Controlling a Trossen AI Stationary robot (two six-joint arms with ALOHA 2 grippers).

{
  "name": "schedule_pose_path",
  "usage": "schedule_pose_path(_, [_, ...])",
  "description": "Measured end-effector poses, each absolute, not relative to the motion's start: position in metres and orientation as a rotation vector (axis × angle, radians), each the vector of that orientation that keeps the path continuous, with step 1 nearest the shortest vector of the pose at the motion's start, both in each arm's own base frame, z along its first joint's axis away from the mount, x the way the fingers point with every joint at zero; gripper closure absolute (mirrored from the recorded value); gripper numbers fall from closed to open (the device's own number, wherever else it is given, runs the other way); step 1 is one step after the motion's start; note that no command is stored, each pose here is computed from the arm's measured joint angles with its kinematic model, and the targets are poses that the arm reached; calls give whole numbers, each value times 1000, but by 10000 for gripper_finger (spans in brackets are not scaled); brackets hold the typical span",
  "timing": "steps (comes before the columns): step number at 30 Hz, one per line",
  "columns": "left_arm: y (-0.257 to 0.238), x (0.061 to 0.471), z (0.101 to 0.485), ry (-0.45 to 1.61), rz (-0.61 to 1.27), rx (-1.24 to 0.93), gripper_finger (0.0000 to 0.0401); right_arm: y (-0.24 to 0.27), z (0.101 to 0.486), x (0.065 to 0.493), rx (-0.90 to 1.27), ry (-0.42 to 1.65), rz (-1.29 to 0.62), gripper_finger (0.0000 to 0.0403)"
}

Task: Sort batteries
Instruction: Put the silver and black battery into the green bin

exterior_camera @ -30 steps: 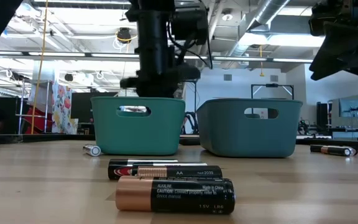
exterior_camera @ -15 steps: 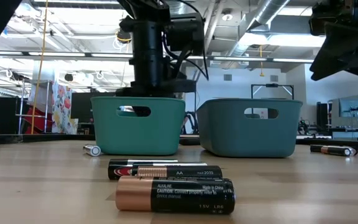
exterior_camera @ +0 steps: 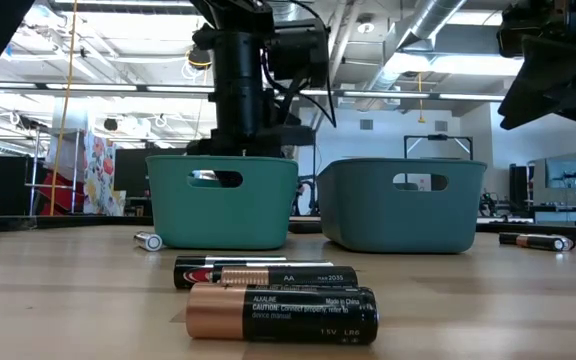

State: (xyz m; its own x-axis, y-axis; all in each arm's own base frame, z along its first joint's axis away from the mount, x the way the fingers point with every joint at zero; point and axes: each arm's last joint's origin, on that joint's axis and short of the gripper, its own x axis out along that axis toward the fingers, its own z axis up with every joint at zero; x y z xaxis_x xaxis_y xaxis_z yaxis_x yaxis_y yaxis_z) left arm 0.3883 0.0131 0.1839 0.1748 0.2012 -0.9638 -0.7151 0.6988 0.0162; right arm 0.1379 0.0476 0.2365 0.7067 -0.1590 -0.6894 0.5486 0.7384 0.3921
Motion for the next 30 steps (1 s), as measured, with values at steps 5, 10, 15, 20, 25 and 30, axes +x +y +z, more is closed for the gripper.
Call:
schedule_pose_path(5, [12,392,207,1187,636,-478,308,48,237,138,627,679,-423,276])
schedule_pose_path(10, [3,380,246,1121,550,-430,308,48,237,138,628,677,-422,276])
schedule_pose_path(15, [-19,346,290,1087,549,-323,308,48,237,138,628,677,-422,276])
schedule_pose_path(20, [-49,301,321,1094,589,-218,308,48,236,138,627,679,-423,276])
schedule_pose_path(25, [-78,272,333,1066,642,-181,308,48,236,138,629,679,-424,276])
schedule_pose_path(30, [-106,251,329,1012,726,-143,314,48,236,138,638,677,-428,276])
